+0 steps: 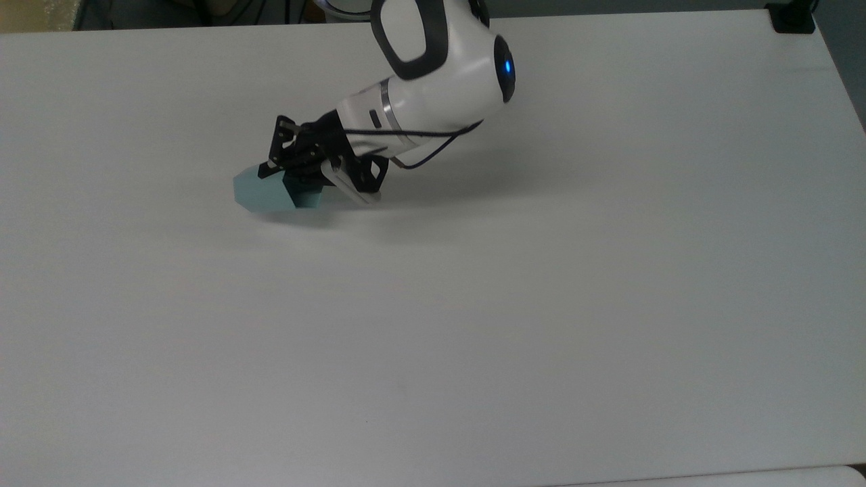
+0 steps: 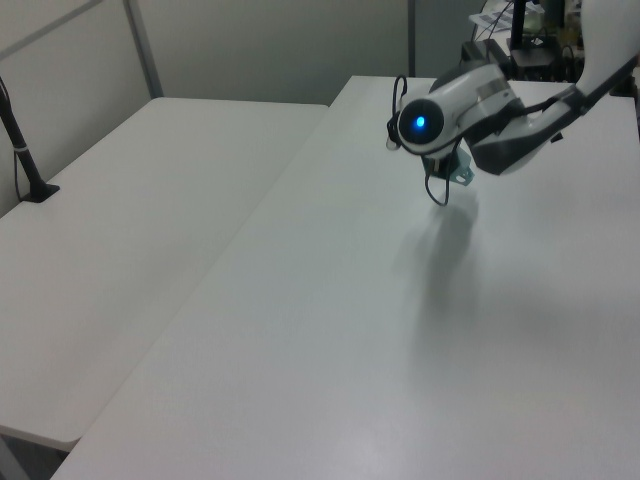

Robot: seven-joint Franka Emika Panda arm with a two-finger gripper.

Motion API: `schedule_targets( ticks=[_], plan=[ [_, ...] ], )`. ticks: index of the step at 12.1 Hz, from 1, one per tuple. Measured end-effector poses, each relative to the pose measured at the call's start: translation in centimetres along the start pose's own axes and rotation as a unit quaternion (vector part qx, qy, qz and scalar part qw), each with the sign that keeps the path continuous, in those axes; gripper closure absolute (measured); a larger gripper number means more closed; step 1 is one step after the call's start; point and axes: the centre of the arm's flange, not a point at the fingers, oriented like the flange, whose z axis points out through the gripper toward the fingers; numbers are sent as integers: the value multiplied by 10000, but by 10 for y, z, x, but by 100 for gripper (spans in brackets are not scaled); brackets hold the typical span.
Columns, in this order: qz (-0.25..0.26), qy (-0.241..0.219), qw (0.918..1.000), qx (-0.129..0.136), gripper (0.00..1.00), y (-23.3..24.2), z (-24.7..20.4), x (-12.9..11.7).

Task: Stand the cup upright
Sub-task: 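Lift and rotate the cup so its base points down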

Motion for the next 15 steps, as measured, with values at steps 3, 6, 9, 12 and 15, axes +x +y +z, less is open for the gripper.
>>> schedule_targets(
  ticks=[3, 6, 9, 12, 15],
  plan=[
    [573, -51, 9958, 711, 96, 61, -24, 3],
    [692, -369, 9780, 1933, 96, 117, -18, -2],
    [708, -753, 9328, 3452, 96, 155, -12, -9],
    [1001, -819, 9006, 4150, 96, 159, 2, -12],
    [1473, -696, 8784, 4492, 96, 137, 36, -20]
  ],
)
